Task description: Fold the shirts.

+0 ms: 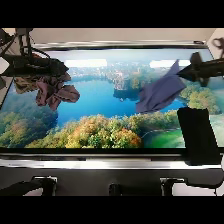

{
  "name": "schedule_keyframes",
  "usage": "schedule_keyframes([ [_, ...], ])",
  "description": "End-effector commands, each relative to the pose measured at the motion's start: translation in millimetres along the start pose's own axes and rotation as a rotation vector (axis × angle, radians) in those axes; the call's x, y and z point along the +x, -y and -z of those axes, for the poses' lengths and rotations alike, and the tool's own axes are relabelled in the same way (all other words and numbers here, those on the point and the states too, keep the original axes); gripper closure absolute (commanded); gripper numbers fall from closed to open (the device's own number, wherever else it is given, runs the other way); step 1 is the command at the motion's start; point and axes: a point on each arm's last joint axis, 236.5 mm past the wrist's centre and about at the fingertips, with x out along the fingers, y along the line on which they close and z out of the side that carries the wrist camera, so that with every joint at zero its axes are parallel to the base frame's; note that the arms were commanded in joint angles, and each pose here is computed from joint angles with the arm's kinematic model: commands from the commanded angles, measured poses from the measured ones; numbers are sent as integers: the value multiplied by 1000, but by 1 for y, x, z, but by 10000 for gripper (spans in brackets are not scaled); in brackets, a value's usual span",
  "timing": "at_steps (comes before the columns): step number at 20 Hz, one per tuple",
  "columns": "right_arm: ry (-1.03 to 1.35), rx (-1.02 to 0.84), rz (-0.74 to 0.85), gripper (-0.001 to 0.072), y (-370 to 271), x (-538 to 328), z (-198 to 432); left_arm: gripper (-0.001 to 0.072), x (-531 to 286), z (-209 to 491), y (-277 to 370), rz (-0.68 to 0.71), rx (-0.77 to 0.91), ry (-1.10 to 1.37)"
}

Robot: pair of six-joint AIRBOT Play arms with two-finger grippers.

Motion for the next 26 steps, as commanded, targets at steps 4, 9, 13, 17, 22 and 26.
schedule_keyframes([
  [4, 197, 186, 98, 682, 82, -101, -42, 677, 0, -7, -1, -4, 8, 31],
  [9, 276, 292, 132, 682, 117, -146, -42, 676, 0, -8, -1, -5, 8, 33],
  [13, 239, 380, 172, 681, 127, -171, -13, 677, 0, -8, -1, -4, 9, 33],
  [17, 206, 502, 433, 680, 177, -194, 22, 677, 0, -8, -1, -4, 13, 33],
  [22, 133, 655, 729, 681, 244, -208, 78, 677, 0, -8, -1, -4, 12, 33],
  [26, -86, 759, 906, 680, 296, -183, 173, 676, 0, -8, -1, -4, 12, 33],
])
